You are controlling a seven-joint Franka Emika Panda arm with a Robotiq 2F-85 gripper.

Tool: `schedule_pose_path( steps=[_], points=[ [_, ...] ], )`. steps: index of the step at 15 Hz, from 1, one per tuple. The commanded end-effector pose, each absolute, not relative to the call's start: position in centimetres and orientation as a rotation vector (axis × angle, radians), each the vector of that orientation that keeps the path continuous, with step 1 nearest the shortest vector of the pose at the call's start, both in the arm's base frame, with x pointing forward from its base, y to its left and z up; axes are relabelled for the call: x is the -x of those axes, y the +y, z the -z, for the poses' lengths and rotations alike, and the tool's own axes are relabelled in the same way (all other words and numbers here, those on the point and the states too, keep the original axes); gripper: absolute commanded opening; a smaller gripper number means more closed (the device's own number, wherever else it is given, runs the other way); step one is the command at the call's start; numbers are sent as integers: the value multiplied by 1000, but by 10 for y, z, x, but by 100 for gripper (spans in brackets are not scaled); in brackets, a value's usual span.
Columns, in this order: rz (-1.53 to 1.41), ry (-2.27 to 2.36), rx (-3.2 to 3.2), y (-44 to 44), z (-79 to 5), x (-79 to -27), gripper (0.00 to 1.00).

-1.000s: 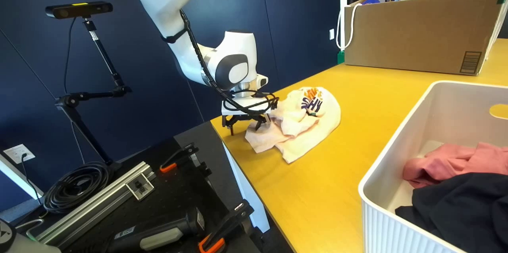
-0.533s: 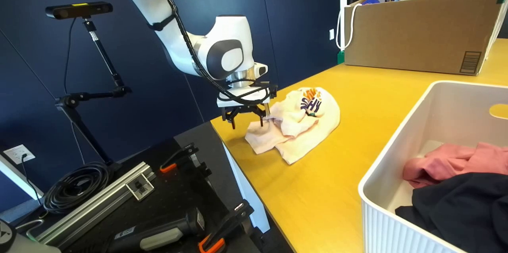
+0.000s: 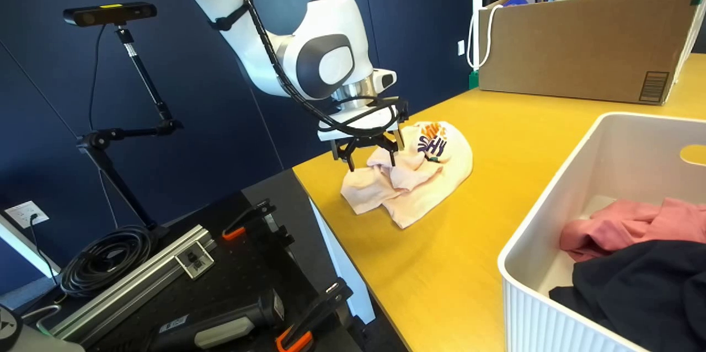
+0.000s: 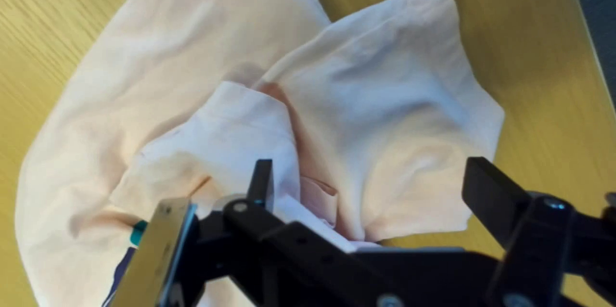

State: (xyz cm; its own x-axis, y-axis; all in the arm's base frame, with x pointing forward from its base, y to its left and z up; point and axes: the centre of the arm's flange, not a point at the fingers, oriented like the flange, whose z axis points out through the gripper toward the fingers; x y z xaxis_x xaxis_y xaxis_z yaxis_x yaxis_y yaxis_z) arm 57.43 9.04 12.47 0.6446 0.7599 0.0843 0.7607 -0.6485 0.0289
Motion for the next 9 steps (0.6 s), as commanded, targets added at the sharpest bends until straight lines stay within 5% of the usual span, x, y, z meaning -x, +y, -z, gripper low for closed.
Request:
schedule_pose_path(
  steps=[1,9],
  points=[
    [230,-1304,2905,90,-114,-588,100],
    [317,-1316,2976,91,-89,-610,100]
  ],
)
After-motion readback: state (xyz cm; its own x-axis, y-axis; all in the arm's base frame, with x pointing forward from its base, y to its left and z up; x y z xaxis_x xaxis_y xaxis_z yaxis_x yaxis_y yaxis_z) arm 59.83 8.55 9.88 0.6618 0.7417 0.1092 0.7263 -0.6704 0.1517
